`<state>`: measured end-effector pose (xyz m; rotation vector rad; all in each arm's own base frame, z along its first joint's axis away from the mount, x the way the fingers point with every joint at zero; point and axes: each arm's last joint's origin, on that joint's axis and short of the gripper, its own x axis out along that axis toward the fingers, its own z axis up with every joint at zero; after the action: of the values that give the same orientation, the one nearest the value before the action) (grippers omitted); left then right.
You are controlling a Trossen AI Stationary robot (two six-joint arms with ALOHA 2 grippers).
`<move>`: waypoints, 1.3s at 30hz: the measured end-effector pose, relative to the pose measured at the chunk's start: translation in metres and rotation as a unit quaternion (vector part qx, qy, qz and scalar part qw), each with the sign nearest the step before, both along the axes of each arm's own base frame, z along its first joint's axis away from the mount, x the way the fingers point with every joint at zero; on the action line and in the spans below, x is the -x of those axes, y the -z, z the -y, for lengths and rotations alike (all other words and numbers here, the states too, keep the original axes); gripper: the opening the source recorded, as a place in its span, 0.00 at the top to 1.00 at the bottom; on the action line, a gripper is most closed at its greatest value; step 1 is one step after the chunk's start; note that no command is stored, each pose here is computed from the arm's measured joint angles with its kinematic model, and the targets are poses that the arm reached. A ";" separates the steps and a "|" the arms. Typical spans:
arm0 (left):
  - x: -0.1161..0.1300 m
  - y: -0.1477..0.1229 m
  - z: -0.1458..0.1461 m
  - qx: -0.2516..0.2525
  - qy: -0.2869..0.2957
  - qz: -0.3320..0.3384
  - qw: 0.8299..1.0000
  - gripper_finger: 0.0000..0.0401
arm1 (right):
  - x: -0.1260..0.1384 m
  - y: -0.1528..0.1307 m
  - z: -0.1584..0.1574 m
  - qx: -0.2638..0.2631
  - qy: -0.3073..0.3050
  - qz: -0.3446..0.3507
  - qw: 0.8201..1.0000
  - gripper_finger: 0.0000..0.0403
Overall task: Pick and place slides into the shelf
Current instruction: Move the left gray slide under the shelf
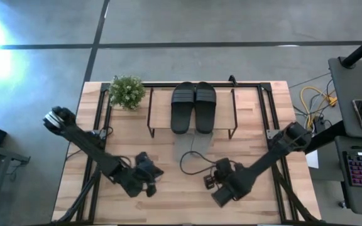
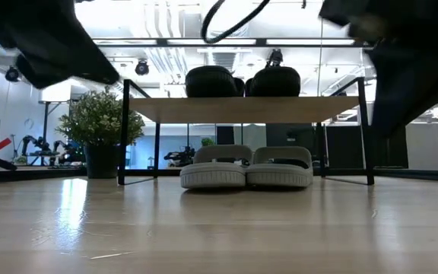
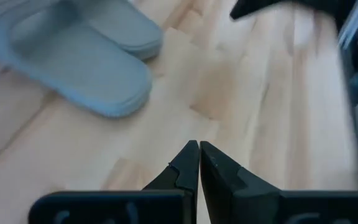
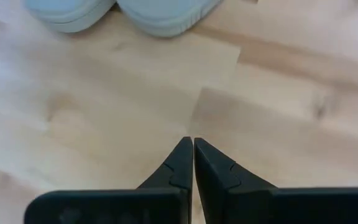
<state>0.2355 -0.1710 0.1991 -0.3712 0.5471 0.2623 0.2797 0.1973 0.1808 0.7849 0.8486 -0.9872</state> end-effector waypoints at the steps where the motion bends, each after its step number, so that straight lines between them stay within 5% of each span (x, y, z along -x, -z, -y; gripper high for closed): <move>1: -0.007 0.006 0.003 -0.020 0.012 -0.001 1.000 1.00 | 0.002 -0.002 -0.004 -0.005 0.012 0.011 1.000 0.98; 7: -0.051 0.038 0.008 -0.013 0.077 0.011 0.997 1.00 | 0.019 -0.017 -0.024 -0.008 0.084 0.060 0.995 0.98; 16: -0.088 0.057 -0.021 -0.057 0.039 -0.013 0.998 1.00 | 0.027 -0.045 -0.038 0.000 0.063 0.054 0.997 0.98; 30: -0.110 0.064 -0.091 -0.132 -0.015 -0.049 0.990 1.00 | 0.027 -0.045 -0.038 0.003 0.058 0.052 0.997 0.98; 39: -0.114 0.061 -0.104 -0.148 -0.022 -0.044 0.988 1.00 | 0.029 -0.042 -0.037 0.012 0.057 0.048 0.997 0.98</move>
<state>0.3493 -0.0669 0.1382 -0.0835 0.5786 0.3980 0.2510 0.2339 0.2228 0.8612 0.7128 -1.0503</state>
